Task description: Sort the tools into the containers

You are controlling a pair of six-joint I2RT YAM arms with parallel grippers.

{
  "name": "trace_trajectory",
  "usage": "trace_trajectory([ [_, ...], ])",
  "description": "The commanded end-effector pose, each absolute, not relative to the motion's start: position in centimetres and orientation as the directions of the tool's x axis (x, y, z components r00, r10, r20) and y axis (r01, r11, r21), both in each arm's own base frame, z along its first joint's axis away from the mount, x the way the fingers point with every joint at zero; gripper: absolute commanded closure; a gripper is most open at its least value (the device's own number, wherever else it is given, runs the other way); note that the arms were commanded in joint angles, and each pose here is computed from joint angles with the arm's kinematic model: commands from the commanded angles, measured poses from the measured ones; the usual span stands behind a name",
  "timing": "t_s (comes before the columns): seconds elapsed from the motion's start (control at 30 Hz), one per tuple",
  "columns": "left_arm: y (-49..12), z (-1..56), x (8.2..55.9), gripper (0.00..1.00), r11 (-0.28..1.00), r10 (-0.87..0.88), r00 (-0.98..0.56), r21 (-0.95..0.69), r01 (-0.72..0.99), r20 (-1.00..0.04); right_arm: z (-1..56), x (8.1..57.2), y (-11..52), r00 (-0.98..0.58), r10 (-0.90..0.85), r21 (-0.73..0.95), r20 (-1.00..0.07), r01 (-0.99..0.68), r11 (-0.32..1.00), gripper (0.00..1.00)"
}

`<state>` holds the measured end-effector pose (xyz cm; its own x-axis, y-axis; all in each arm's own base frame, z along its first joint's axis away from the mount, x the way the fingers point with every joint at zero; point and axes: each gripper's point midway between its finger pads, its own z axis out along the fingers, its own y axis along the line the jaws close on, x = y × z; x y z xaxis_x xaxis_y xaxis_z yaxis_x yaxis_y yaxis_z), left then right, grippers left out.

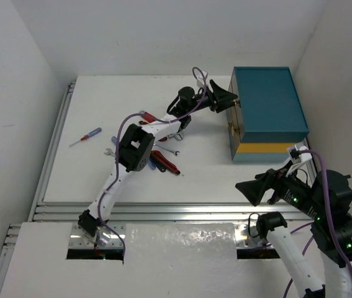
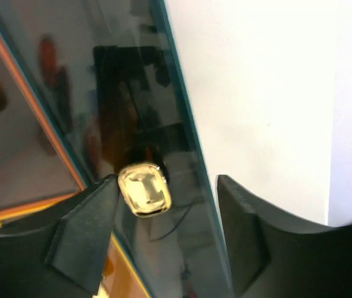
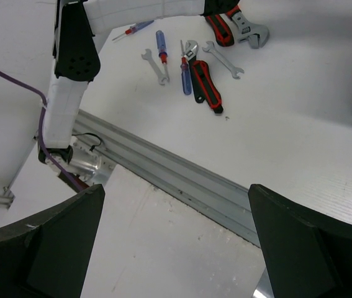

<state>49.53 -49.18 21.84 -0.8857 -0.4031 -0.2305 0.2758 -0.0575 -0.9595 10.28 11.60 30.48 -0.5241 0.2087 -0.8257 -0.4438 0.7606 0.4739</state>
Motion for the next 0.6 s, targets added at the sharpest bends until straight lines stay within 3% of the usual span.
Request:
trace_trajectory([
  [0.0, -49.9, 23.8, 49.8, 0.42, -0.104, -0.416, -0.873, -0.940, 0.324, -0.255, 31.9, 10.7, 12.0, -0.491, 0.218, 0.469, -0.843, -0.476, 0.744, 0.01],
  [0.17, -50.3, 24.9, 49.9, 0.64, -0.132, -0.412, -0.873, -0.930, 0.342, -0.262, 31.5, 10.8, 12.2, -0.505, 0.214, 0.477, -0.836, -0.478, 0.737, 0.01],
  [0.27, -50.1, 24.6, 49.7, 0.68, -0.112, -0.411, -0.871, -0.933, 0.342, -0.270, 31.6, 10.8, 12.2, -0.501, 0.215, 0.475, -0.838, -0.479, 0.738, 0.01],
  [0.4, -49.3, 24.5, 49.6, 0.90, -0.082, -0.409, -0.866, -0.934, 0.348, -0.287, 31.7, 10.8, 12.2, -0.499, 0.213, 0.474, -0.840, -0.482, 0.737, 0.01],
  [0.57, -45.3, 25.9, 50.7, 0.93, -0.027, -0.429, -0.842, -0.927, 0.375, -0.328, 31.5, 11.0, 12.1, -0.500, 0.211, 0.470, -0.840, -0.476, 0.743, 0.01],
])
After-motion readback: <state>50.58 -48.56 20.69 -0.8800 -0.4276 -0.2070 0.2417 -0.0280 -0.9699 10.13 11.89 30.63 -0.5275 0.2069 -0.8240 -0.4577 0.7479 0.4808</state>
